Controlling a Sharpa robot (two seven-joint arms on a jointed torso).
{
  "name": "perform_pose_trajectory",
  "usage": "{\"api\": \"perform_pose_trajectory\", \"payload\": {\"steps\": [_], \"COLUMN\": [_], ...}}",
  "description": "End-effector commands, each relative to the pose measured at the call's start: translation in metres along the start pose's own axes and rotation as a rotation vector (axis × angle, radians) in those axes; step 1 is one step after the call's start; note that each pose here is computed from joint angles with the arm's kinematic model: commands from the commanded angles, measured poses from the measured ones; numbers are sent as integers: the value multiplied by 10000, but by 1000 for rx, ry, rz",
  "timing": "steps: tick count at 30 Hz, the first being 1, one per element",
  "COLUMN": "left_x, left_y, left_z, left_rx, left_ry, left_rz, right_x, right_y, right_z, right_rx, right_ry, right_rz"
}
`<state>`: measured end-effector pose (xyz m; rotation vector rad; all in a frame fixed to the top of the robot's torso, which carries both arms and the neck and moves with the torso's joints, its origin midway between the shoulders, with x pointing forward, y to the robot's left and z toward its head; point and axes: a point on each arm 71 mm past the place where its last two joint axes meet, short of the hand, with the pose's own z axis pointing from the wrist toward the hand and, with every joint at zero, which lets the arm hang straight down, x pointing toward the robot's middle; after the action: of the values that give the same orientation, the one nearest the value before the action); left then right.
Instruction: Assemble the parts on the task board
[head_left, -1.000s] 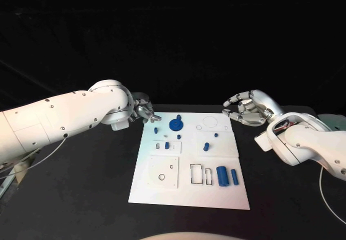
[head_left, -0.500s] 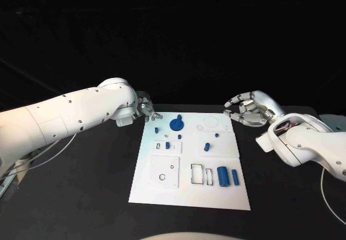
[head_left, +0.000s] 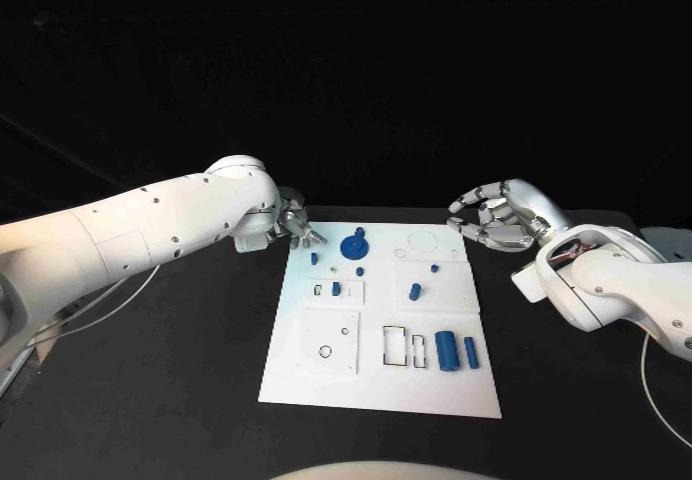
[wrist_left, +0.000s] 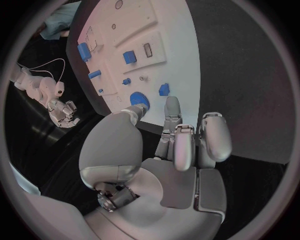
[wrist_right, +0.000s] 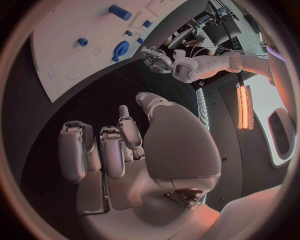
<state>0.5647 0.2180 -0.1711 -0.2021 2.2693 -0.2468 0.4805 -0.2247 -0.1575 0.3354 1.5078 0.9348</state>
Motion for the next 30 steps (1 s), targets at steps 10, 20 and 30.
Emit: {"api": "perform_pose_trajectory", "payload": {"steps": [10, 20, 30], "left_x": [85, 99, 119], "left_y": [1, 1, 7], "left_z": [59, 75, 97], "left_rx": [-11, -14, -18], "left_ry": [63, 69, 76], "left_rz": [37, 37, 34], "right_x": [19, 27, 31], "right_y": [6, 10, 12], "right_z": [2, 6, 6], "right_rx": [-6, -8, -8], "right_ry": [14, 15, 17], "right_rz": [0, 0, 1]}}
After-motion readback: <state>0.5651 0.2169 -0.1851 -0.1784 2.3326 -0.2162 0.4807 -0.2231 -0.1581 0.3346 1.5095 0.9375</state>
